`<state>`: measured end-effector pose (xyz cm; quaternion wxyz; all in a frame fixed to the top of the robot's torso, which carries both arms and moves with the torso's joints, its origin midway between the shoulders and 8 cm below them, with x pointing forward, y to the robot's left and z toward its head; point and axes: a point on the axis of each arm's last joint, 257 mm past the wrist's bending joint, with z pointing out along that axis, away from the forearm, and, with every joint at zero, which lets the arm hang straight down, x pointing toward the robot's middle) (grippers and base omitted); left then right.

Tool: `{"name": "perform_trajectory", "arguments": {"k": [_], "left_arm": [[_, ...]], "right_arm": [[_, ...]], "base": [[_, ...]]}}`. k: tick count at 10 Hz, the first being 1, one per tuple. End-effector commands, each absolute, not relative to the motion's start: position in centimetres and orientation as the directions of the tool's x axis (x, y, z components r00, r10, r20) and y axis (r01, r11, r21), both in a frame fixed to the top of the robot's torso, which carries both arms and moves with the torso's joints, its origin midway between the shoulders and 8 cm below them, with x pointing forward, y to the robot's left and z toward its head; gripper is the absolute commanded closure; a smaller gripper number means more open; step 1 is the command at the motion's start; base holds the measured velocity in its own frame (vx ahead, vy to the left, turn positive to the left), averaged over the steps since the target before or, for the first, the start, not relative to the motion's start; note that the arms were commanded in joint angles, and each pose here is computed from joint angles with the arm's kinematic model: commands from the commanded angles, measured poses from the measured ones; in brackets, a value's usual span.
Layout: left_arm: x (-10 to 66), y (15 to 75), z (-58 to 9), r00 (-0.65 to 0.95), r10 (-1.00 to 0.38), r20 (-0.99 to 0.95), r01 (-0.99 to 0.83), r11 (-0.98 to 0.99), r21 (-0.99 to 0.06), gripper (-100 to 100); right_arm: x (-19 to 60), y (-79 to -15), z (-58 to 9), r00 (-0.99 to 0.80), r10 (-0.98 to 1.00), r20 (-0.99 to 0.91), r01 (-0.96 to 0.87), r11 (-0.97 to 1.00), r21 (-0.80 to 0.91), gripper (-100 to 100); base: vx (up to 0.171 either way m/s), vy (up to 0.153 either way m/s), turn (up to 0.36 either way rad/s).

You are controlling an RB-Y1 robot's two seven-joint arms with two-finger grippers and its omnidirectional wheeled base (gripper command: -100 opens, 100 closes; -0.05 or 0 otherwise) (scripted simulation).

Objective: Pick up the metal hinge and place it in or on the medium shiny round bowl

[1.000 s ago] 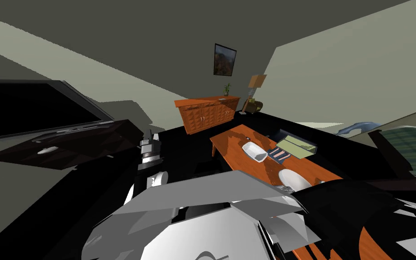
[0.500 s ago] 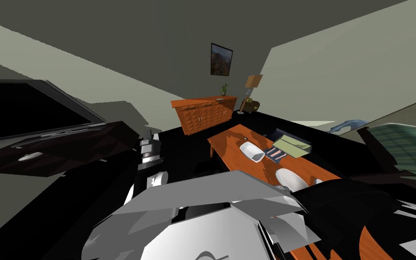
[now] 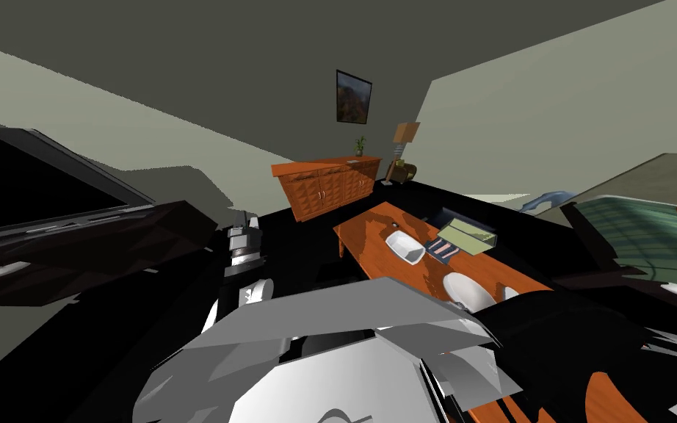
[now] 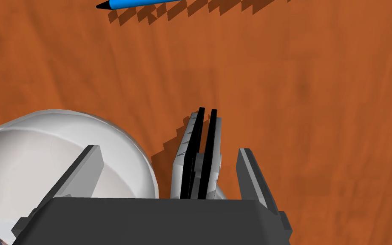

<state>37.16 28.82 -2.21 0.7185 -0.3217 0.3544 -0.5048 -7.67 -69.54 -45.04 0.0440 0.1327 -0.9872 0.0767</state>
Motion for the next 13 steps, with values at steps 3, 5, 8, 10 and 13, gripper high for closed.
{"name": "perform_trajectory", "arguments": {"k": [3, 5, 8, 10, 13], "left_arm": [[37.2, 28.8, -2.2, 0.239, -0.953, -0.184, 0.497, 0.283, -0.820, 0], [37.2, 28.8, -2.2, 0.239, -0.953, -0.184, 0.497, 0.283, -0.820, 0], [37.2, 28.8, -2.2, 0.239, -0.953, -0.184, 0.497, 0.284, -0.820, 0], [37.2, 28.8, -2.2, 0.239, -0.953, -0.184, 0.497, 0.284, -0.820, 0], [37.2, 28.8, -2.2, 0.239, -0.953, -0.184, 0.497, 0.283, -0.820, 0]], "right_arm": [[-8.0, -69.0, -45.1, -0.955, -0.270, 0.125, -0.287, 0.946, -0.151, -100], [-6.7, -66.9, -46.1, -0.952, -0.289, 0.102, -0.300, 0.946, -0.119, -100], [-6.3, -65.8, -46.4, -0.945, -0.312, 0.098, -0.322, 0.938, -0.125, -100], [-6.3, -65.5, -46.1, -0.940, -0.328, 0.097, -0.340, 0.929, -0.148, -100], [-6.2, -64.9, -45.9, -0.934, -0.345, 0.090, -0.355, 0.921, -0.159, -100]], "base": [[0.016, -0.020, -0.043], [0.033, -0.046, -0.024], [0.034, -0.049, -0.065], [0.041, -0.050, -0.095], [0.019, -0.023, -0.036]]}}
